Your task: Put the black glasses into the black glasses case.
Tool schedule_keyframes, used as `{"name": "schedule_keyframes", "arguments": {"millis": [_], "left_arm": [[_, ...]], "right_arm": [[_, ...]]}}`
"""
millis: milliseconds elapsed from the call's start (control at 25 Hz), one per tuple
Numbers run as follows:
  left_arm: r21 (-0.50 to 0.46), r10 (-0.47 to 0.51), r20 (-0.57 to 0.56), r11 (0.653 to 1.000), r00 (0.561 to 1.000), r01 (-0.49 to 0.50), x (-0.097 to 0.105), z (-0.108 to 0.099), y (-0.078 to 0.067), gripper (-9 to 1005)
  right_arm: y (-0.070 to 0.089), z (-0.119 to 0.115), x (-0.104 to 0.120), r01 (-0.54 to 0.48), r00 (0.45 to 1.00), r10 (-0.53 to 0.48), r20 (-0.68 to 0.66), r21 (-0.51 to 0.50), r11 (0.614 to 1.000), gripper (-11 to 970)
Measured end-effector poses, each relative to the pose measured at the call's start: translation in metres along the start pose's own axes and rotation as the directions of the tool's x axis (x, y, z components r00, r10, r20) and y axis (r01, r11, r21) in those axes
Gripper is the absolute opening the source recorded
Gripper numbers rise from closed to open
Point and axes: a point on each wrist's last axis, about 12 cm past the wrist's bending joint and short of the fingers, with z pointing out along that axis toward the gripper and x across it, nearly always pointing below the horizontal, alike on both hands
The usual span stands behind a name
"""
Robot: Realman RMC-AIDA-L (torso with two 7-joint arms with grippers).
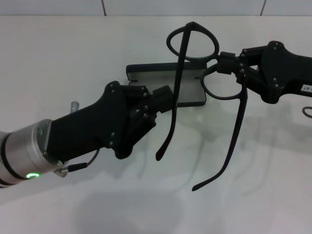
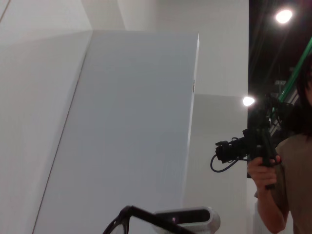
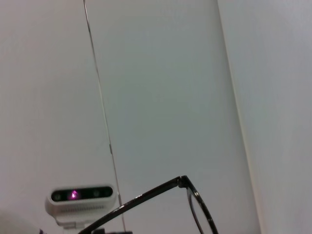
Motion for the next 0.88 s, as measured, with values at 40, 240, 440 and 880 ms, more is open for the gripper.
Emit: {"name": "schedule_keyframes", "arguments": {"millis": [40,240,440,880], "left_arm": [[-0.001,0.0,-0.001,1.0,1.0,0.0,0.001,0.001,0.0,37],[-0.011,0.009,0.0,1.0,1.0,-0.009,0.003,0.0,-0.001,37],[-0.025,0.008,0.001,1.0,1.0,-0.008,0.004,-0.003,-0.002,38],[-0.08,0.046,0.071,0.996,0.996,-0.04,-0.004,-0.013,-0.005,39]], "right_arm": [[0.0,0.0,0.0,0.0,1.0,0.0,0.0,0.0,1.0,35],[-0.002,0.007,-0.004,0.002,1.0,-0.002,0.009,-0.028,1.0,35],[-0.002,0.012,-0.005,-0.005,1.0,0.006,0.014,-0.06,0.998,35],[-0.001,0.007,0.007,-0.057,0.998,0.057,-0.004,-0.058,0.997,34]]}}
